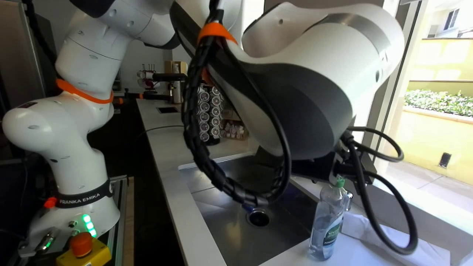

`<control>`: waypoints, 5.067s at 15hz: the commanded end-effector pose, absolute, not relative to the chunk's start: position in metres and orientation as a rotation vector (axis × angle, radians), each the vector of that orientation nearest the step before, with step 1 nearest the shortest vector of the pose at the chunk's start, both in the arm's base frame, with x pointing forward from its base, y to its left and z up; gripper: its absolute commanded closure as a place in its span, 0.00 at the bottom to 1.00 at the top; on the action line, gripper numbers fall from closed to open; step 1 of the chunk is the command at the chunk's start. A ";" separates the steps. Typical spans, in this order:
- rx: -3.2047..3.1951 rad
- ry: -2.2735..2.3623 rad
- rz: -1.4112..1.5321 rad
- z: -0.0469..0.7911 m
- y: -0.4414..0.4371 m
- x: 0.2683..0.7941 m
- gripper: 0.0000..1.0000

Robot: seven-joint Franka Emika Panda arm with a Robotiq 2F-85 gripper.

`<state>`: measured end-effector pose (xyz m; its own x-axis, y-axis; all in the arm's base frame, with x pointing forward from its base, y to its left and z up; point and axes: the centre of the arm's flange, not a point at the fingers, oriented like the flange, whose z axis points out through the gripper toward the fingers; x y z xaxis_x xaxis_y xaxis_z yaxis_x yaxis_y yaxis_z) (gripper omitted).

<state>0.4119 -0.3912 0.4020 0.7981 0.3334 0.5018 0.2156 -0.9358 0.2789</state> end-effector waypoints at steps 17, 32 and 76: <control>2.692 1.155 0.877 0.476 -0.144 0.407 0.00; 2.871 0.844 0.989 0.474 -0.124 0.416 0.00; 2.947 -0.036 1.391 0.423 0.104 0.470 0.00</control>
